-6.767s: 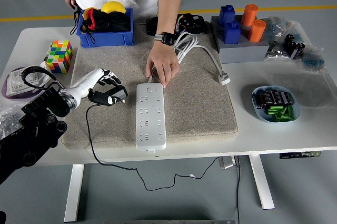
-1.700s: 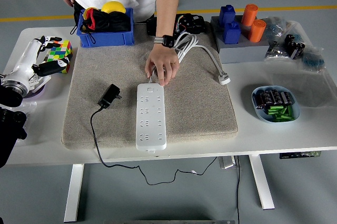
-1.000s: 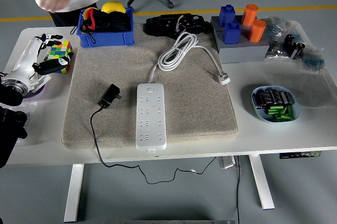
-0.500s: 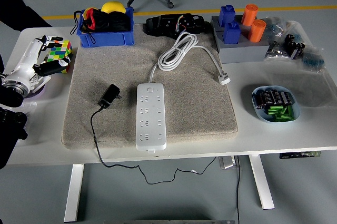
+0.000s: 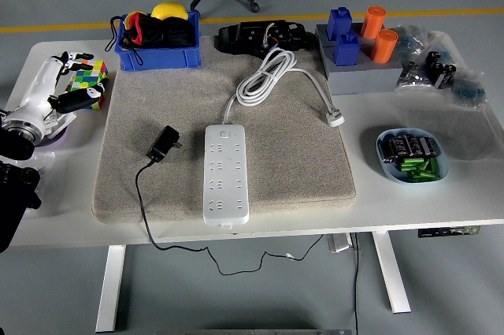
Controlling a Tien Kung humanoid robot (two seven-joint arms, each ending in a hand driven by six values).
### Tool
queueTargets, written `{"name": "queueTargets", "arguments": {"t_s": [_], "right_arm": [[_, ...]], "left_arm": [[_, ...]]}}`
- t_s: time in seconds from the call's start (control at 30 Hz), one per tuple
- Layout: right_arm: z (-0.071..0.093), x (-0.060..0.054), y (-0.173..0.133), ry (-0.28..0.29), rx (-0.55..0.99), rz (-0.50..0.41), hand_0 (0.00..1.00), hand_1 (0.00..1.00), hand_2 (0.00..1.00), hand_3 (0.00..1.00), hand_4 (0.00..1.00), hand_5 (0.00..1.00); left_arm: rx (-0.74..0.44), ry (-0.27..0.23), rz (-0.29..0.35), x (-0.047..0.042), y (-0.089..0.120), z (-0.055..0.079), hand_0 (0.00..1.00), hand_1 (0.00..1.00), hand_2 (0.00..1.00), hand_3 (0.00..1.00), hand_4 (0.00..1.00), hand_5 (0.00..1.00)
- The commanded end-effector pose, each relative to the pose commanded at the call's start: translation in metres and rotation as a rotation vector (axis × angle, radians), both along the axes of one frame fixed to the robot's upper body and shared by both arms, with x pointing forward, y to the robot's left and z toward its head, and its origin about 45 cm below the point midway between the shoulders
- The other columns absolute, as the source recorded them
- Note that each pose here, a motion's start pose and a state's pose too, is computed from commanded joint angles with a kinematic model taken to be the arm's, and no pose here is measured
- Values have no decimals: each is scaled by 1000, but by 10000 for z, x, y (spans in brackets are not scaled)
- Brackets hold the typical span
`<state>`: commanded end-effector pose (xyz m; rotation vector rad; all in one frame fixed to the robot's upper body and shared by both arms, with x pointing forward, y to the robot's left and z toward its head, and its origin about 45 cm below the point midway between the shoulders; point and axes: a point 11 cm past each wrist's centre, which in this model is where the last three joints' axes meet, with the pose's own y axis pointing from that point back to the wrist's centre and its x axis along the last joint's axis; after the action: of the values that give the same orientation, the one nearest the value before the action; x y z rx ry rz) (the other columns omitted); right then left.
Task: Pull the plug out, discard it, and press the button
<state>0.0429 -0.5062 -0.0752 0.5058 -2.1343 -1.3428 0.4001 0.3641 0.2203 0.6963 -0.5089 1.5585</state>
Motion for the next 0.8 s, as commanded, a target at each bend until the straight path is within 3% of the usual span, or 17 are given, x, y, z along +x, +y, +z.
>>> {"name": "queueTargets", "arguments": {"t_s": [0.8], "right_arm": [[-6,-2,11,-2,2,-5,740,660,643,610,660,476]], "left_arm": [[-4,-5,-2,1,-11,5,828,794,694,763,710,291]]}}
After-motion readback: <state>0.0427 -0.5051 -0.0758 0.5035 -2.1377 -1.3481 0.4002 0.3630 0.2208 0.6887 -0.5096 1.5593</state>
